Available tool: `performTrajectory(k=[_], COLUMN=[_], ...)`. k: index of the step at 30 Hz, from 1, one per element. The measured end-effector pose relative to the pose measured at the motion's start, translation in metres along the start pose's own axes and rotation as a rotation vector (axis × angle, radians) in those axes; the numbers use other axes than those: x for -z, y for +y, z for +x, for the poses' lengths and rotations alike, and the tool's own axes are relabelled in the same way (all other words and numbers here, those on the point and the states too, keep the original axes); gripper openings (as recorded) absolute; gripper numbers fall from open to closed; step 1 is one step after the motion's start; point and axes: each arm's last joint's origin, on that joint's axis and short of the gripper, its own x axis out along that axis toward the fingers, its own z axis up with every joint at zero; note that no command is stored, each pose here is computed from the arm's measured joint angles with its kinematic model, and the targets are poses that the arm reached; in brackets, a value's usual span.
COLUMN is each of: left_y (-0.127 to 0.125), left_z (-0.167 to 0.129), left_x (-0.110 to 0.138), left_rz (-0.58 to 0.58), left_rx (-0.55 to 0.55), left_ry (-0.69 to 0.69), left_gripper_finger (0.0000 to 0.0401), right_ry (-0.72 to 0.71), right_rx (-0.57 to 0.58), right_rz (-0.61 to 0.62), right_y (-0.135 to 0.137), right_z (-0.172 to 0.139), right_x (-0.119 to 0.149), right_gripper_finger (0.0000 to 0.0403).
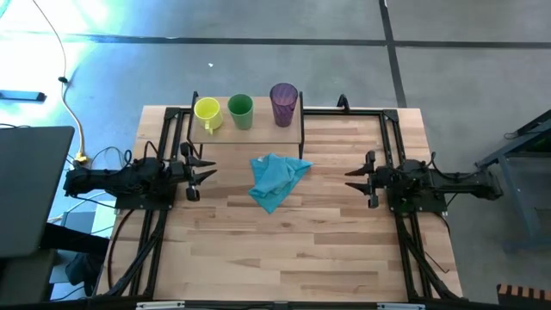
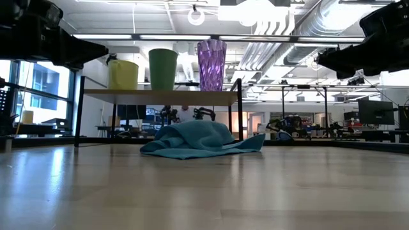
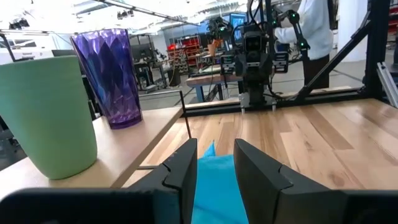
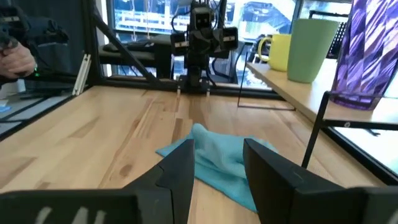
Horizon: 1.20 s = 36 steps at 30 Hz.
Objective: Stack small to large cups/mugs on shelf
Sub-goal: Return to Home Position
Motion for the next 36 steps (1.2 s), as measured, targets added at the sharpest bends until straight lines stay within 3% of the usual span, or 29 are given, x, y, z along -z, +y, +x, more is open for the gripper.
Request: performTrajectory(k=[14,24,36], left_y=[-0.0005,-0.0046,-0.0058], left_z=[0.0000,0.0012,0.0034], left_x=[-0.0002,0.0033,0.0060], left_rz=[-0.027,-0.094,-0.113], left_rx=[0.019,0.129,0.138], left_ry=[-0.005,0.035,0.073], left_gripper_finger=[0.0095,0.0095,0.0095], right_ry=[0.096,0.093,0.084], right_rx=[-0.016,-0.045,-0.073], right_rz=[0.023,0.058,0.071], right_y=[0.0011,0.0020,0.0027], right_z=[0.0057,0.0059,0.0059], right_x=[0.0077,0.0075,0.0068], right_gripper_finger=[0.0128,0.0128,0.0128])
